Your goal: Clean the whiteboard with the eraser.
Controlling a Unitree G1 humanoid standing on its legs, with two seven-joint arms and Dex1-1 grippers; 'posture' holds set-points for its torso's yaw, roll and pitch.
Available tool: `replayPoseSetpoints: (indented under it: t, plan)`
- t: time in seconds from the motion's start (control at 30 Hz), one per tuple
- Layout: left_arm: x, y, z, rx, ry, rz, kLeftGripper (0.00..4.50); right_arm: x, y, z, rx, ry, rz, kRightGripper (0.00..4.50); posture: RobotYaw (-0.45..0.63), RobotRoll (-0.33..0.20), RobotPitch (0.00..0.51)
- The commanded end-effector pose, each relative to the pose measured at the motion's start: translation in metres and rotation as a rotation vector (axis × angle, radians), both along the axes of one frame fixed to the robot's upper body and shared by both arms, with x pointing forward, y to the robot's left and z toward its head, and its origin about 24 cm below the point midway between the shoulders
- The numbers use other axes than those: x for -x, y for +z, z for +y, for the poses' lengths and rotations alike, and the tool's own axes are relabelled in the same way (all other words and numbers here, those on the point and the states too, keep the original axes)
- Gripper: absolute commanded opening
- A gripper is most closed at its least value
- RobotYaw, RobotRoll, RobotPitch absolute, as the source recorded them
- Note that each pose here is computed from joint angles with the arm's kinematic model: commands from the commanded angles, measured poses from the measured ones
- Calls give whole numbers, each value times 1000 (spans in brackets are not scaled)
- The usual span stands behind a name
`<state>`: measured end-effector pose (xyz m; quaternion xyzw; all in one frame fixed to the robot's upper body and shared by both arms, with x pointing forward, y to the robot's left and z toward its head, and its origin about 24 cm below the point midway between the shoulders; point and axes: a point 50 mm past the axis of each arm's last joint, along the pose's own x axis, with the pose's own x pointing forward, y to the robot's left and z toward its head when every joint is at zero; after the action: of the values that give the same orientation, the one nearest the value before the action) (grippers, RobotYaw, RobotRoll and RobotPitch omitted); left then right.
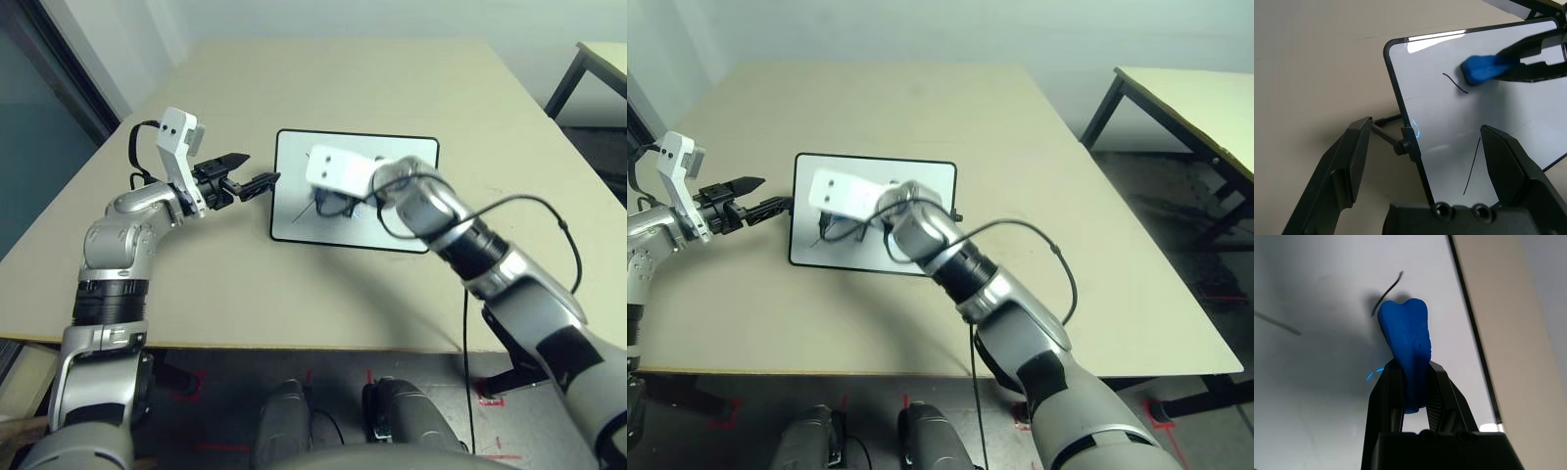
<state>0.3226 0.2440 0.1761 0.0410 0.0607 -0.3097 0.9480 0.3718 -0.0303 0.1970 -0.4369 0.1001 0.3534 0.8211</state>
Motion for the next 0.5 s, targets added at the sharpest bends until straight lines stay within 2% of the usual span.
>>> replayPoseSetpoints:
  t: [0.03,0.17,0.27,0.37,0.5]
  plan:
    - [3,-2,2,3,6,8,4500,10,-24,-4,46,7,88,617,-11,0,85]
    - [4,-3,2,4,6,11,4500,39,-50,-3,109,82,186,617,-12,0,87]
    - [4,-2,2,3,7,10,4500,50,-58,-4,139,103,216,617,-12,0,89]
    - [3,-1,2,1,7,8,4500,47,-56,-3,135,91,211,617,-11,0,91]
    - [3,-1,2,0,7,6,4500,26,-36,-1,81,30,137,617,-10,0,91]
